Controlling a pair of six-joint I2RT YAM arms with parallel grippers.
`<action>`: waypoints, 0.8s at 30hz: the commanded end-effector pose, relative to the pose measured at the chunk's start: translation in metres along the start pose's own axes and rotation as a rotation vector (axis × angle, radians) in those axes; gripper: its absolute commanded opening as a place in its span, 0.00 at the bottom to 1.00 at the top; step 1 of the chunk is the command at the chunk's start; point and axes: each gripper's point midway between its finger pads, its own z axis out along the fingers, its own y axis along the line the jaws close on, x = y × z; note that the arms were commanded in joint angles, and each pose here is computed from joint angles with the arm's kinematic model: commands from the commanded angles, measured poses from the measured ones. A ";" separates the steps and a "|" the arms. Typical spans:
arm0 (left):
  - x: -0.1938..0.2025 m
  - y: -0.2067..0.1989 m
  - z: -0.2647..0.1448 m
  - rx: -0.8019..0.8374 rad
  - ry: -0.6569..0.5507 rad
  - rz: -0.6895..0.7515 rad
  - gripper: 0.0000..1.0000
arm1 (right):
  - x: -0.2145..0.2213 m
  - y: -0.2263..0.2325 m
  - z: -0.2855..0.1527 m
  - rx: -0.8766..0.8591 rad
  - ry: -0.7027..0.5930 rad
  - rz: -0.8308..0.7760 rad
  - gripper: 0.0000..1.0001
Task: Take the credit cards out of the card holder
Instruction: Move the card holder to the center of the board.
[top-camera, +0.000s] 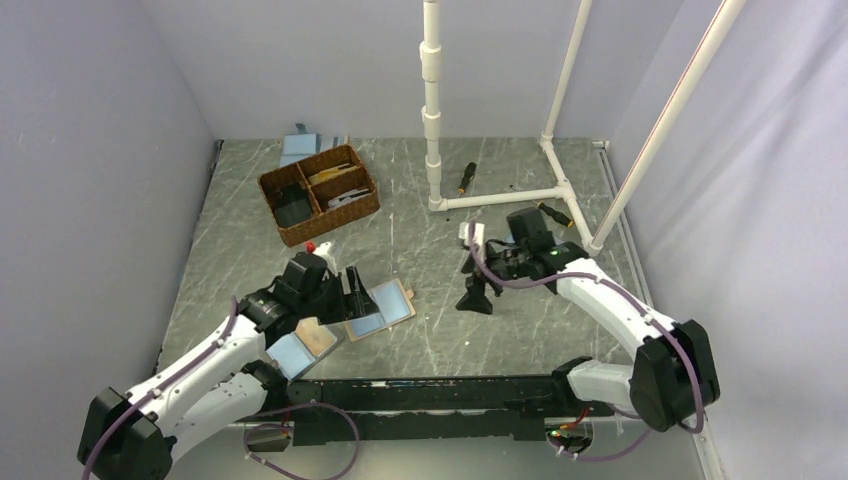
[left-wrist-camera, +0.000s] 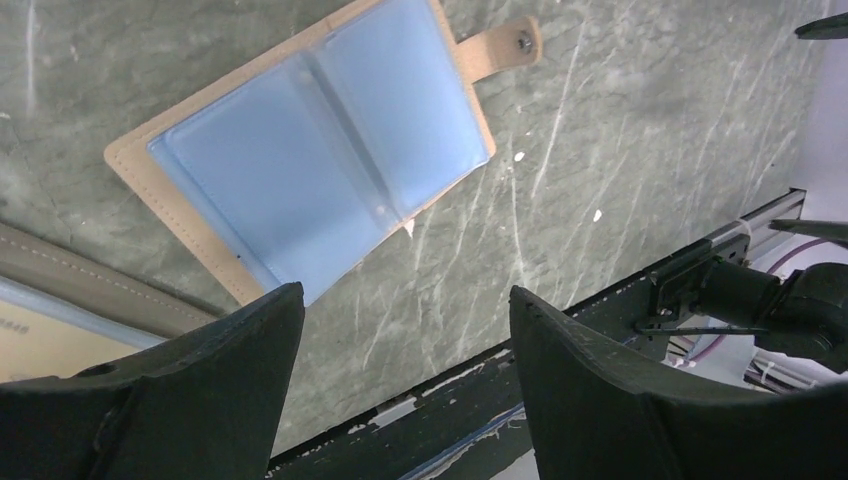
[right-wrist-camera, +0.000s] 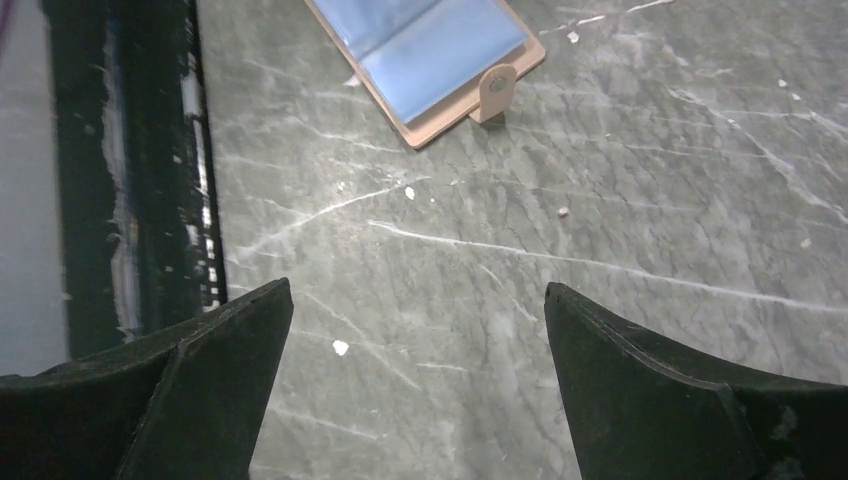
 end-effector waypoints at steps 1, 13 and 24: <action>0.001 0.005 0.004 -0.011 -0.029 -0.069 0.80 | 0.001 -0.026 0.029 0.129 0.088 -0.184 0.99; 0.004 0.014 -0.003 -0.042 -0.071 -0.172 0.80 | -0.035 -0.048 0.102 0.147 0.038 -0.437 0.96; 0.008 0.025 -0.010 -0.072 -0.100 -0.201 0.80 | -0.021 -0.040 0.149 0.105 0.117 -0.296 0.65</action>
